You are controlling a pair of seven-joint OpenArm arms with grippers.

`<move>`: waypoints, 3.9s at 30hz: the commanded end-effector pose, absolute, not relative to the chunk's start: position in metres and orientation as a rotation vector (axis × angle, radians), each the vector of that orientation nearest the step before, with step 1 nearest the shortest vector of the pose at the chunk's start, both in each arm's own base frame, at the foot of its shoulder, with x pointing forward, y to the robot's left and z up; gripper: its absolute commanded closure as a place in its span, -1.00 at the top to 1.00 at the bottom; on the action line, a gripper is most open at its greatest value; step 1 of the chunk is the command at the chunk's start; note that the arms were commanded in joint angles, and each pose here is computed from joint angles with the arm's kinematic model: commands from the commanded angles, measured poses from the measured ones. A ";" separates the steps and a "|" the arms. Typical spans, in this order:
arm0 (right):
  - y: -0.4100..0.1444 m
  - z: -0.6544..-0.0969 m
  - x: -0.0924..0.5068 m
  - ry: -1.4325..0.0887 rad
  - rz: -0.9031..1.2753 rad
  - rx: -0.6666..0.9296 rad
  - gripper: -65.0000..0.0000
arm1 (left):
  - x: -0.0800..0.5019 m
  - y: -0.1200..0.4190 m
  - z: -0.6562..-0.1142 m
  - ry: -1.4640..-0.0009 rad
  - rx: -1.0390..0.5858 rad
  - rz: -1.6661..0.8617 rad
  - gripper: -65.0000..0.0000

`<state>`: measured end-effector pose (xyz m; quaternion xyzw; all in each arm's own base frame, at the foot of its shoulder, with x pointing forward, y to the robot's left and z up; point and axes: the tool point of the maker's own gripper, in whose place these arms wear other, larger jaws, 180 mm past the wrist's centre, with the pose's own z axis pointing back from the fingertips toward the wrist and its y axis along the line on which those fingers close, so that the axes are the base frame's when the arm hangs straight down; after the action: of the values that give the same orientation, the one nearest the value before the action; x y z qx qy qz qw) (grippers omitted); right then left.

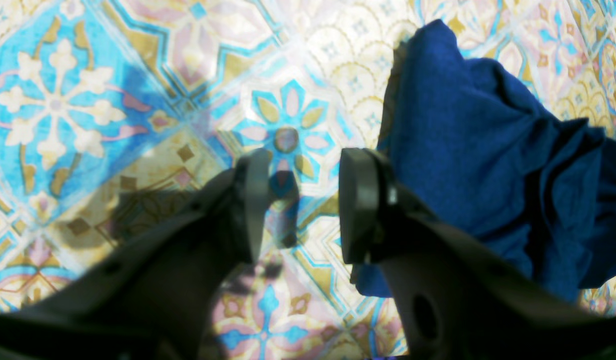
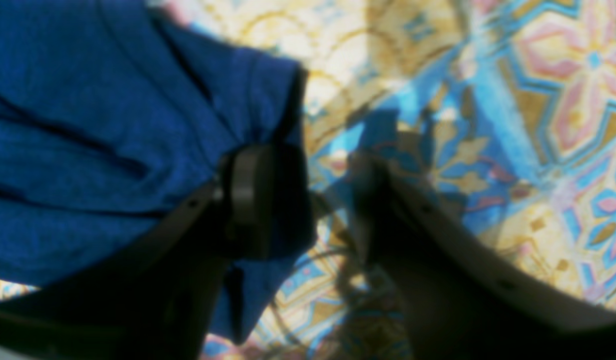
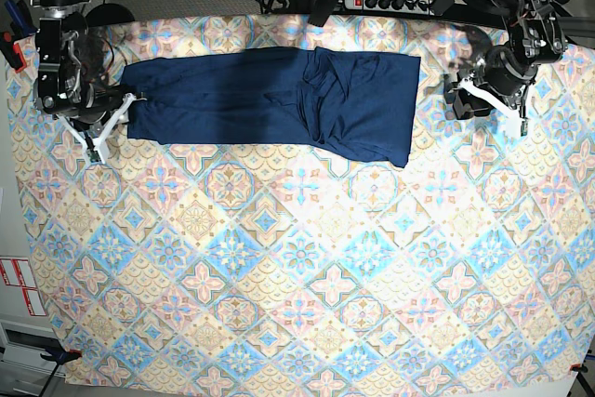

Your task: Fold the T-shirt properly

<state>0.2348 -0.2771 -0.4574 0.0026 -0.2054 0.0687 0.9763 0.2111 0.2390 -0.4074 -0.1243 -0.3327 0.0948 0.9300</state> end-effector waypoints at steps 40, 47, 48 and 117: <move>-0.211 -0.486 0.215 -0.340 -0.052 0.313 0.01 | 0.223 0.241 -0.394 -0.732 -0.254 0.177 -0.32; -0.181 -0.483 0.206 -0.294 0.023 0.359 0.01 | 0.224 0.241 -0.394 -0.734 -0.254 0.177 -0.32; -0.178 -0.481 0.206 -0.293 0.019 0.376 0.00 | 0.224 0.241 -0.394 -0.734 -0.254 0.177 -0.32; -0.204 -0.483 0.267 -0.298 -0.040 0.343 0.03 | 0.244 0.234 -0.383 -0.779 -0.273 0.154 -0.32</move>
<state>0.2775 -0.2049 -0.4778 0.1753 -0.1709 -0.0266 0.9692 0.2366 0.2320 -0.3950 -0.1341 -0.3567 0.0835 0.9208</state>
